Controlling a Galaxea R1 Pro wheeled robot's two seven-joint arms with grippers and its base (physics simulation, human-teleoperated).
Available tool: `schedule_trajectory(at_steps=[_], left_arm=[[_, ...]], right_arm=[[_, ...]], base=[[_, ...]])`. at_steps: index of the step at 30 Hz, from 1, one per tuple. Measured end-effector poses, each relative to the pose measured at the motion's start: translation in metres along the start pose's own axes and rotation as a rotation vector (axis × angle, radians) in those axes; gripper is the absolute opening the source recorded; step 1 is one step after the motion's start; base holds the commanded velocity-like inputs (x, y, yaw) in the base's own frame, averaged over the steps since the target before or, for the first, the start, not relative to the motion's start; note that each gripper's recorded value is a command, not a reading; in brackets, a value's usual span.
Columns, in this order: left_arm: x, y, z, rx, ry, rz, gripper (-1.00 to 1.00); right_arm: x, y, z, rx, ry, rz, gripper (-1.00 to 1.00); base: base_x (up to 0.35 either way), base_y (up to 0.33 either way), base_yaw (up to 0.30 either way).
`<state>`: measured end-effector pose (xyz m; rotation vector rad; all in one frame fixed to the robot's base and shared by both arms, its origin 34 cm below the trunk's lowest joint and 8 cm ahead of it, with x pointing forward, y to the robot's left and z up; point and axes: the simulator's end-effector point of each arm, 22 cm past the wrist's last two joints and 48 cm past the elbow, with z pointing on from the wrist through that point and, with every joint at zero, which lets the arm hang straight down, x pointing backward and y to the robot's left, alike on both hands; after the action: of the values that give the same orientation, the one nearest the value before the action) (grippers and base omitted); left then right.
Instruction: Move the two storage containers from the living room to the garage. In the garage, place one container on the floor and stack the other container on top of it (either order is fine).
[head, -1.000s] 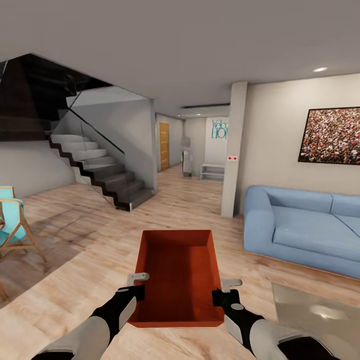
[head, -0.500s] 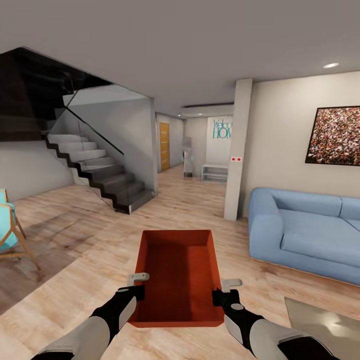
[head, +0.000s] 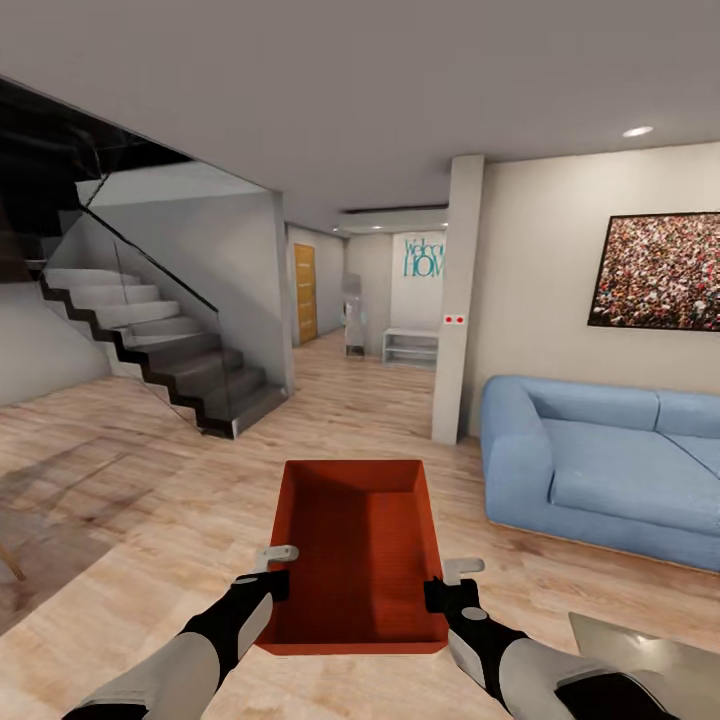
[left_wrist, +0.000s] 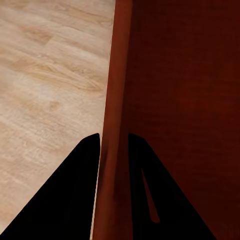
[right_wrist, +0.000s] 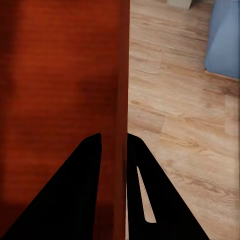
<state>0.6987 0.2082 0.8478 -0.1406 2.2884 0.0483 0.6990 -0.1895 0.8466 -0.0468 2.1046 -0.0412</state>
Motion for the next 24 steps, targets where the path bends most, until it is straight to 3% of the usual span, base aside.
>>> schedule_trajectory(at_steps=[24], left_arm=[[0.0,-0.0001,0.0,0.0,0.0,-0.001,-1.0]], right_arm=[[-0.0004,-0.0001,0.0001,0.0,-0.001,-0.001,-1.0]], base=[[0.321,0.074,-0.003]])
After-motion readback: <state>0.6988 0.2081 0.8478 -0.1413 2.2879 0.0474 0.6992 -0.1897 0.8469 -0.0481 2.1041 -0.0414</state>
